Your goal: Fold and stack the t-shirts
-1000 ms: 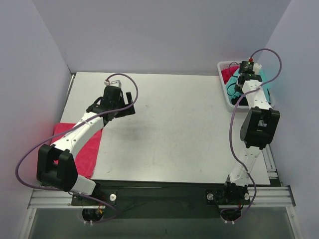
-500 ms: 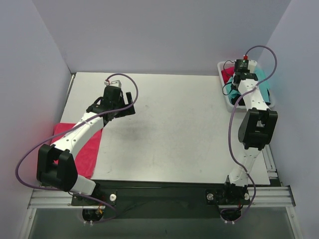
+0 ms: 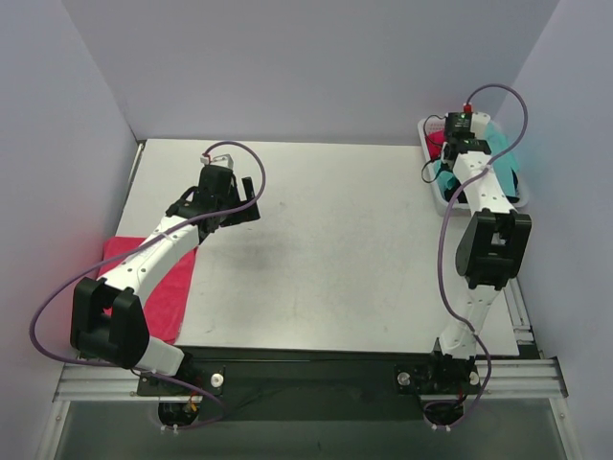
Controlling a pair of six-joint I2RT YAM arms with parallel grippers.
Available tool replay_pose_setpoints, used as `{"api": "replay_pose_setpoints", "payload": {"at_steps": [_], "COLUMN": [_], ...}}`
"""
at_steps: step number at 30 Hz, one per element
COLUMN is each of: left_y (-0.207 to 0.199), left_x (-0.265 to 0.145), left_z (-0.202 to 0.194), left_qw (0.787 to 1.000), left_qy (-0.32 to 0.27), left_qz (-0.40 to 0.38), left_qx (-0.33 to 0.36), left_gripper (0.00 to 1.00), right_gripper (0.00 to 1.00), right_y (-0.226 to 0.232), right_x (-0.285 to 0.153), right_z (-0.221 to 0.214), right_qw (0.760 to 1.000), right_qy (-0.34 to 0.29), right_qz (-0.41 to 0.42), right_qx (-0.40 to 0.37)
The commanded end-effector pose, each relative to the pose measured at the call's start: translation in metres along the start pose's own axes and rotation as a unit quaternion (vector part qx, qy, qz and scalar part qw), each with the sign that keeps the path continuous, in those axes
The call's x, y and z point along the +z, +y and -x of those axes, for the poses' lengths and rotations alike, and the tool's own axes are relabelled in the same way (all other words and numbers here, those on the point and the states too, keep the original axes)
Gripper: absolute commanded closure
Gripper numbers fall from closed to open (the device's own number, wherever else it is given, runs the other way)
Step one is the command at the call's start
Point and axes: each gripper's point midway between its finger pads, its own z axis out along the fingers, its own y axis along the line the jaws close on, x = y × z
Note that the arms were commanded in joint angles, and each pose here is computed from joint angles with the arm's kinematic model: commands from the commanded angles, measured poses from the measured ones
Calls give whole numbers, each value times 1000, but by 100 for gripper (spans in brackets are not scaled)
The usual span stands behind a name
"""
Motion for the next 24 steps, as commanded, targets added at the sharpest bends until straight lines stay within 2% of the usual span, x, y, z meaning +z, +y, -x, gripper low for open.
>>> {"api": "replay_pose_setpoints", "payload": {"at_steps": [1, 7, 13, 18, 24], "left_y": [-7, -9, -13, -18, -22], "left_x": [2, 1, -2, -2, -4], "left_z": [4, 4, 6, 6, 6], "left_qw": [1000, 1000, 1000, 999, 999], "left_qy": [-8, -8, -12, -11, -11], "left_qz": [-11, -16, -22, -35, -43], "left_qx": [-3, -6, -8, -14, -20], "left_gripper": [3, 3, 3, 3, 3], "right_gripper": [100, 100, 100, 100, 100], "right_y": [-4, 13, -7, -25, -22], "right_x": [-62, -152, -245, -321, -389], "right_z": [50, 91, 144, 185, 205], "right_qw": [997, 986, 961, 928, 892], "right_qy": [-76, -161, -251, -323, -384], "right_qz": [4, 40, 87, 149, 220], "right_qx": [18, 25, 74, 109, 94]}}
